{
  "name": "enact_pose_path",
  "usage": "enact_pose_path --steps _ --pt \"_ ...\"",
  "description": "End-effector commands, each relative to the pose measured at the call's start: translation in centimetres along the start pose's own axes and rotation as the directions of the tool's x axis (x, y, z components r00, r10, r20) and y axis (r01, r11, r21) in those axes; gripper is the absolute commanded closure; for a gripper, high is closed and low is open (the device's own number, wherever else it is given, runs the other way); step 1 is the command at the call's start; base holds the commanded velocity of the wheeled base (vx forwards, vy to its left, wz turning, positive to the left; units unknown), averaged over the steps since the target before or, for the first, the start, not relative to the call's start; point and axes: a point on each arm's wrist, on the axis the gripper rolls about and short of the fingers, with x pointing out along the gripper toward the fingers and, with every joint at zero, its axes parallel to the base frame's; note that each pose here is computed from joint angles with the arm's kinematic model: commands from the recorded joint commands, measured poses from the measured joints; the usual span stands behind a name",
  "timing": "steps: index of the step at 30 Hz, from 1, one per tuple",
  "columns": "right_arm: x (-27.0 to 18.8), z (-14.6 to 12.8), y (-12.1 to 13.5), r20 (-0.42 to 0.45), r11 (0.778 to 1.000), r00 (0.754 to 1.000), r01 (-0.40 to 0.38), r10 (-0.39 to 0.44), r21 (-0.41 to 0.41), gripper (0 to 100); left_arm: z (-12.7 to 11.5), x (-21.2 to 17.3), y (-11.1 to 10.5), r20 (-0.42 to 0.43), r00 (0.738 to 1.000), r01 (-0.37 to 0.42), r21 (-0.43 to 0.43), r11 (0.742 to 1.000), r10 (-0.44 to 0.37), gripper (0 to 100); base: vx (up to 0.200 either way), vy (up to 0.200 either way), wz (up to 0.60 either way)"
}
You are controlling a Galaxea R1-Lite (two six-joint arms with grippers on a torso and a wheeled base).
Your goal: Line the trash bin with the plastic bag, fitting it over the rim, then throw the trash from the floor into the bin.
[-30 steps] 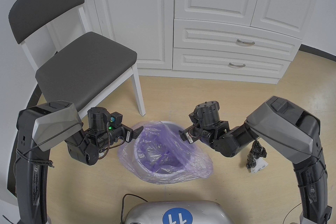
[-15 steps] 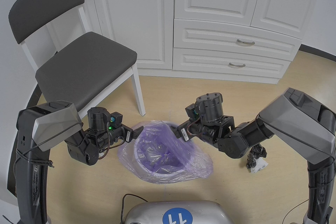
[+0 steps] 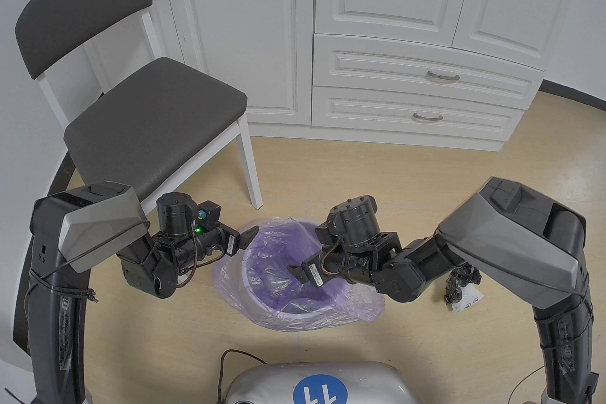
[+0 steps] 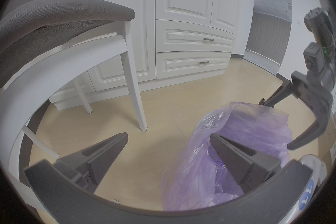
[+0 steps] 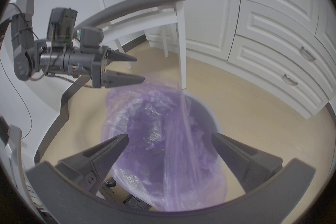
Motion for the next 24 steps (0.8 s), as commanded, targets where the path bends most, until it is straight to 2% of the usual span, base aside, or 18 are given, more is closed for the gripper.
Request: enact_pose_path --steps 1,5,6,9,11,15,20,24 --pt "2.1 -1.6 0.1 -0.03 1.0 1.0 -0.002 0.002 0.001 0 0.0 0.0 0.0 0.001 1.0 -0.001 0.0 1.0 0.001 0 0.0 0.0 0.0" --pt "2.7 -1.9 -0.4 -0.032 1.0 0.999 0.009 -0.008 0.006 0 -0.1 0.0 0.0 0.0 1.0 -0.001 0.0 1.0 0.001 0 0.0 0.0 0.0" --pt "2.7 -1.9 -0.5 -0.029 1.0 1.0 0.009 -0.009 0.005 100 -0.1 0.0 0.0 0.0 1.0 -0.001 0.0 1.0 0.001 0 0.0 0.0 0.0" --pt "2.4 -1.2 -0.7 0.01 1.0 1.0 0.017 -0.017 0.013 100 -0.1 0.0 0.0 0.0 1.0 -0.001 0.001 1.0 0.001 0 0.0 0.0 0.0" --pt "1.9 0.0 -1.6 0.064 0.999 0.997 0.034 -0.035 0.022 100 0.0 0.0 0.1 0.001 1.0 -0.001 -0.001 1.0 0.001 0 0.0 0.0 0.0" --pt "0.7 1.7 -3.6 0.109 0.997 0.991 0.069 -0.073 0.042 100 -0.1 0.0 0.1 0.0 1.0 -0.001 -0.001 1.0 0.001 0 0.0 0.0 0.0" --pt "1.3 1.8 -5.5 0.115 0.993 0.987 0.103 -0.11 0.064 100 -0.1 0.0 0.0 0.004 1.0 -0.002 0.001 1.0 0.002 0 0.0 0.0 0.0" --pt "3.6 1.0 -7.7 0.122 0.986 0.981 0.143 -0.153 0.09 100 -0.1 0.1 0.1 0.006 1.0 -0.002 -0.001 1.0 0.002 0 0.0 0.0 0.0"
